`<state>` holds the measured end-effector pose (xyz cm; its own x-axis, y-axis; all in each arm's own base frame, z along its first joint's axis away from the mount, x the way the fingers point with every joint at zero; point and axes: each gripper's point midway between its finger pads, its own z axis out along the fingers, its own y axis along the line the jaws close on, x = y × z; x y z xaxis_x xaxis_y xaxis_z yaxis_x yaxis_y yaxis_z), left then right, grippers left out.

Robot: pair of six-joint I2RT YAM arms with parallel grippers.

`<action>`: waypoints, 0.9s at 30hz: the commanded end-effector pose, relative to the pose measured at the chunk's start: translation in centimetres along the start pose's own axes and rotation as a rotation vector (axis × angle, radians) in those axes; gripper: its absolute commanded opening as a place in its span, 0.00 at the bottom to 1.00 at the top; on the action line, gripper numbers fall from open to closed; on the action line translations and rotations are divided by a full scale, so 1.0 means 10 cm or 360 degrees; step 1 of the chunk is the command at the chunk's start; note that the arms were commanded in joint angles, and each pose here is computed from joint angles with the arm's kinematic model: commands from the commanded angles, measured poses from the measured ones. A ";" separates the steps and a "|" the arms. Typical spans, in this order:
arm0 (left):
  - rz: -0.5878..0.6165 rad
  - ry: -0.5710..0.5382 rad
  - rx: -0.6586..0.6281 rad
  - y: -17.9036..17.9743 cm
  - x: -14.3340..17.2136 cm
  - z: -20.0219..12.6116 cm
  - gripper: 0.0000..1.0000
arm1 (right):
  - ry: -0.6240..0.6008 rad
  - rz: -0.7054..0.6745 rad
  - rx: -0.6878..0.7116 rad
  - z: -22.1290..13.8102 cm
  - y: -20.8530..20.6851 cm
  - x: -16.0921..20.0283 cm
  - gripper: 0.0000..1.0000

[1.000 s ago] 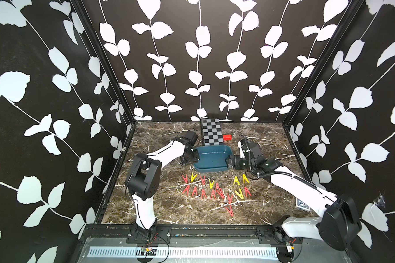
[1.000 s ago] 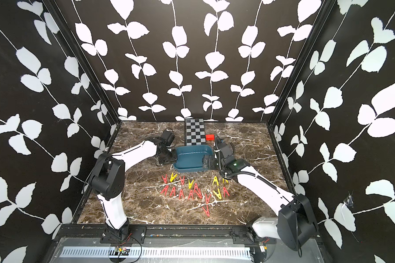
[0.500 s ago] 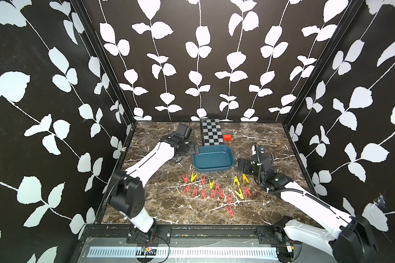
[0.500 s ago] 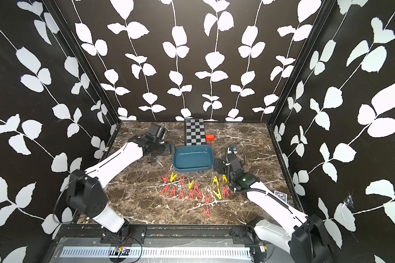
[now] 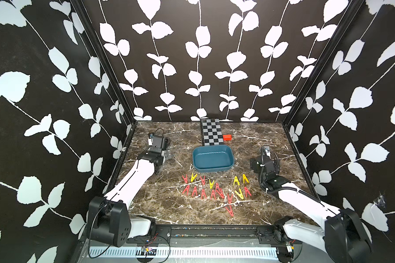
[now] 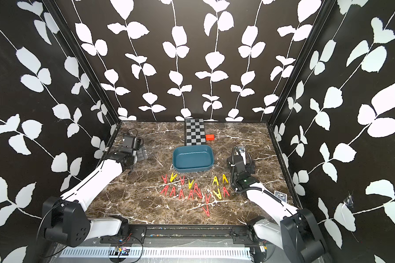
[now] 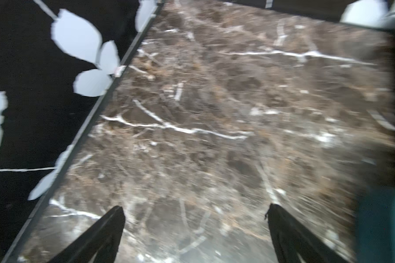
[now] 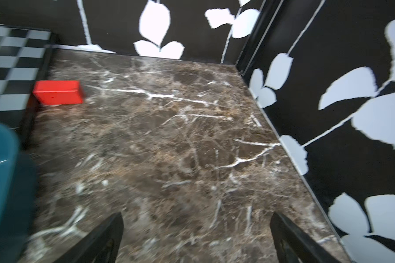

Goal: Take the clothespins out of the storage box
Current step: Reset both arms

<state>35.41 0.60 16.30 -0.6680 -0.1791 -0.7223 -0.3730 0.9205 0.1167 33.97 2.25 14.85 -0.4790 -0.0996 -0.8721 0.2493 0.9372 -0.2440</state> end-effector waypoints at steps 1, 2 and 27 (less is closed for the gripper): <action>0.0060 -0.0160 -0.0131 0.23 -0.17 0.15 0.99 | -0.0102 -0.0076 0.0084 0.11 -0.12 -0.19 1.00; 0.0085 -0.0188 -0.0150 0.25 -0.17 0.21 0.99 | -0.0105 -0.0115 0.0101 0.16 -0.14 -0.18 1.00; 0.0194 -0.0639 0.0242 0.01 0.06 0.72 0.99 | -0.0230 0.0072 -0.0238 0.79 -0.13 0.25 1.00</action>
<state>38.44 4.55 7.97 -0.5092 0.0184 -0.8605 -0.2639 0.9483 0.1765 38.05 -2.98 8.15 -0.4517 -0.1099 -0.8854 0.1970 0.9556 -0.2191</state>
